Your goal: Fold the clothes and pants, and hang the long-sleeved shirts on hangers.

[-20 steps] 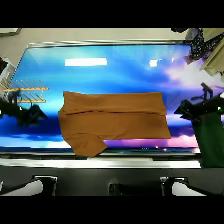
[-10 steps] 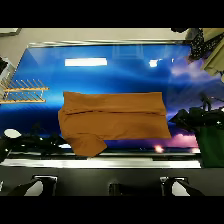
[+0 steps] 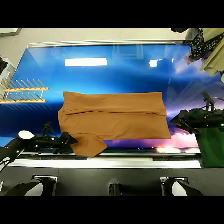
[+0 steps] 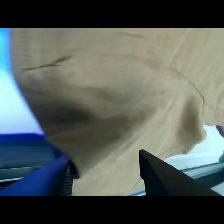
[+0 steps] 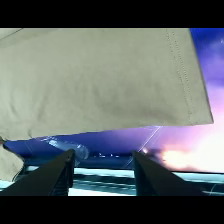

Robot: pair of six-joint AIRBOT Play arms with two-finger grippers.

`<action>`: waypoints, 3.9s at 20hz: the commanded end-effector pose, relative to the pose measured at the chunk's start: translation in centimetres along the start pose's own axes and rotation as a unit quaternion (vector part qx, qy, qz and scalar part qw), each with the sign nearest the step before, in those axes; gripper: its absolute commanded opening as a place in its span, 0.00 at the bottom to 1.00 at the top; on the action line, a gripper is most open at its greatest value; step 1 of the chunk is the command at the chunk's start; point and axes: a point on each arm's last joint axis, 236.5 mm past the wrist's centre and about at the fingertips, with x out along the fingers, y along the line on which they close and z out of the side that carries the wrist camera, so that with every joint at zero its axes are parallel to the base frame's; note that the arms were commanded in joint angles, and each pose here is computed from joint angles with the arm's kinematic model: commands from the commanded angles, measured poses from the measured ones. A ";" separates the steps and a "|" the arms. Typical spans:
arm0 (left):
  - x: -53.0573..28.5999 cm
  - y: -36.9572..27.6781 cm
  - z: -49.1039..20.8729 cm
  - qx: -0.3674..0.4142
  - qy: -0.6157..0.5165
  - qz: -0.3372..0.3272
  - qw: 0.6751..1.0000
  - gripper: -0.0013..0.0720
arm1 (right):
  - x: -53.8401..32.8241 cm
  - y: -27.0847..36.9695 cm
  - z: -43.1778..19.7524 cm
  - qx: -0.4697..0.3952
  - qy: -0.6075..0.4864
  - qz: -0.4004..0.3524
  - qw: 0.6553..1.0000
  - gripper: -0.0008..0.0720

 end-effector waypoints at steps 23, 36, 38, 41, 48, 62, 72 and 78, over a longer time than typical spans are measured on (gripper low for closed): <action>0.9 -0.7 -1.4 -0.010 0.036 -0.009 0.999 0.04 | 7.4 -10.0 -0.4 0.098 0.140 0.036 0.985 0.76; 0.1 -0.3 -0.5 -0.020 0.026 -0.020 0.999 0.04 | 10.7 -8.7 -1.9 0.120 0.125 0.072 0.982 0.46; 0.1 -0.3 -0.5 -0.020 0.026 -0.020 0.999 0.04 | 11.5 -8.4 -1.7 0.099 0.124 0.058 0.986 0.31; -0.2 -0.6 -0.6 -0.017 0.028 -0.023 0.999 0.04 | 11.4 -7.8 -1.8 0.089 0.126 0.057 0.986 0.05; -5.2 -1.0 -1.5 0.039 0.044 -0.007 0.998 0.04 | 5.6 -6.5 -5.5 0.074 0.163 0.006 0.984 0.05; -9.7 -7.5 5.4 0.157 -0.049 0.041 0.985 0.03 | 5.7 -0.8 0.7 -0.051 0.002 -0.071 0.996 0.05; -7.0 -13.4 17.0 0.183 -0.040 0.041 0.981 0.03 | 8.6 0.7 9.4 -0.066 -0.008 -0.082 0.994 0.05; -5.8 -14.3 20.3 0.181 -0.030 0.041 0.982 0.03 | 9.1 1.1 13.0 -0.071 -0.042 -0.079 0.993 0.05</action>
